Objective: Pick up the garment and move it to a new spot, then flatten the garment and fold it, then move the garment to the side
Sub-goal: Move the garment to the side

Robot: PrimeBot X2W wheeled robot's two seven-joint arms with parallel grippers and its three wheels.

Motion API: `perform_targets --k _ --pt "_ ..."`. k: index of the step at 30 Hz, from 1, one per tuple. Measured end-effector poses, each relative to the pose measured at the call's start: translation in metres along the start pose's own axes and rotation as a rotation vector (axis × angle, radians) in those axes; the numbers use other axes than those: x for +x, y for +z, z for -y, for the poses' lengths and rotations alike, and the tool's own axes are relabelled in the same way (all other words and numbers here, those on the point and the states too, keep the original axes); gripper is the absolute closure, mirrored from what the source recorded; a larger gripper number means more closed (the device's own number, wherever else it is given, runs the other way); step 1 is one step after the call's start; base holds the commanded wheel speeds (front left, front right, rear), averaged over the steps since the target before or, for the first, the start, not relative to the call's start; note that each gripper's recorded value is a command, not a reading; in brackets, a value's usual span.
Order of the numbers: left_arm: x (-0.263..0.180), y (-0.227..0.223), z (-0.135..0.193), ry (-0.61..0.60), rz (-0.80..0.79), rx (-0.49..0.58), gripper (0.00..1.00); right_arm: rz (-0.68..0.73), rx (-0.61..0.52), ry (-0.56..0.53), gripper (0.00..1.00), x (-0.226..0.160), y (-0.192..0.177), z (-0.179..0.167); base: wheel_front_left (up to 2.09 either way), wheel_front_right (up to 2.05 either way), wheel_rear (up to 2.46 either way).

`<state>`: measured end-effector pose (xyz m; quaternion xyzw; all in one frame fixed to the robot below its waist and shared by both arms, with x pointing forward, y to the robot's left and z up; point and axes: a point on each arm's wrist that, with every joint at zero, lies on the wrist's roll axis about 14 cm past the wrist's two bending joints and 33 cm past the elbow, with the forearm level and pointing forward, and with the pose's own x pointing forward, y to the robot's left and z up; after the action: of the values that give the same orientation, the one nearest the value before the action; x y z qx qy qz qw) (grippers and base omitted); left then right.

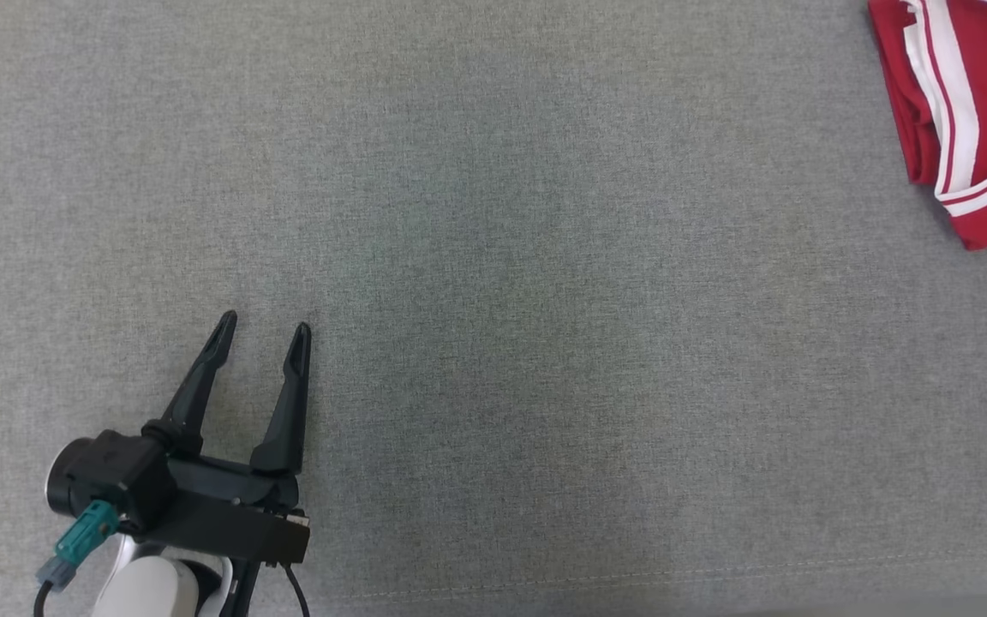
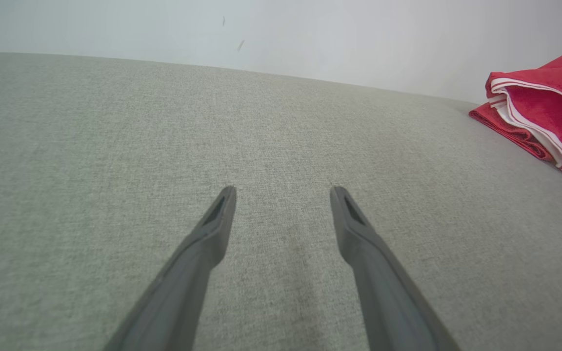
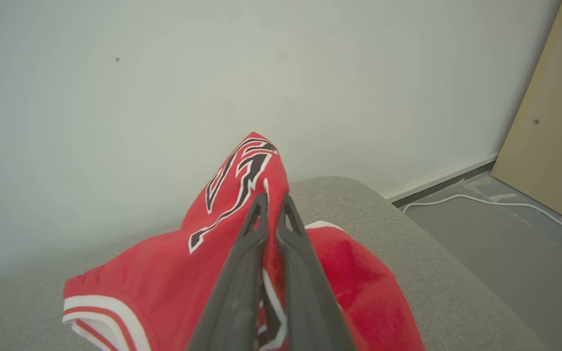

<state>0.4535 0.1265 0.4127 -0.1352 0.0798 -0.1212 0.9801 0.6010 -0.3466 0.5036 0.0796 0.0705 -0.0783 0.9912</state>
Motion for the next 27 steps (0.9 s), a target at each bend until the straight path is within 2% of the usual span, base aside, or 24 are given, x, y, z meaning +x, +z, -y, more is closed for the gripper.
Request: perform_targets --k 4,5,6,7,8,9,10,14,21,27 --pt "0.001 -0.003 -0.002 0.004 -0.009 -0.001 0.0 -0.022 -0.043 -0.034 1.0 0.004 -0.008 0.006 0.0 0.0 0.0" --pt "0.001 -0.004 -0.002 0.003 -0.01 -0.002 0.0 -0.028 -0.05 -0.042 0.87 0.004 -0.011 0.007 0.0 0.0 0.0" --pt "0.002 -0.004 -0.002 0.002 -0.01 -0.002 0.0 -0.035 -0.052 -0.053 0.8 0.005 -0.014 0.009 0.0 0.0 0.0" --pt "0.003 -0.003 -0.002 0.002 -0.007 -0.001 0.0 -0.043 -0.059 -0.062 0.64 0.005 -0.017 0.01 0.0 0.0 0.0" --pt "0.004 -0.002 -0.003 0.003 -0.004 0.001 0.0 -0.052 -0.067 -0.066 0.55 0.006 -0.021 0.01 0.0 0.0 0.0" --pt "0.005 -0.002 -0.004 0.005 -0.003 0.001 0.0 -0.06 -0.075 -0.073 0.18 0.006 -0.025 0.011 0.0 0.0 0.0" --pt "0.004 -0.003 -0.004 0.006 -0.005 0.001 0.0 -0.068 -0.079 -0.08 0.0 0.007 -0.028 0.013 0.0 0.0 0.0" --pt "0.003 -0.006 -0.008 0.016 -0.014 0.003 0.0 -0.097 -0.103 -0.082 0.0 0.008 -0.039 0.013 0.0 0.0 0.0" --pt "0.003 -0.009 -0.011 0.024 -0.022 0.003 0.0 -0.155 -0.223 -0.105 0.0 0.006 -0.06 0.017 0.0 0.0 0.0" --pt "0.002 -0.01 -0.012 0.027 -0.027 0.004 0.0 -0.154 -0.27 -0.144 0.0 0.006 -0.058 0.025 0.0 0.0 0.0"
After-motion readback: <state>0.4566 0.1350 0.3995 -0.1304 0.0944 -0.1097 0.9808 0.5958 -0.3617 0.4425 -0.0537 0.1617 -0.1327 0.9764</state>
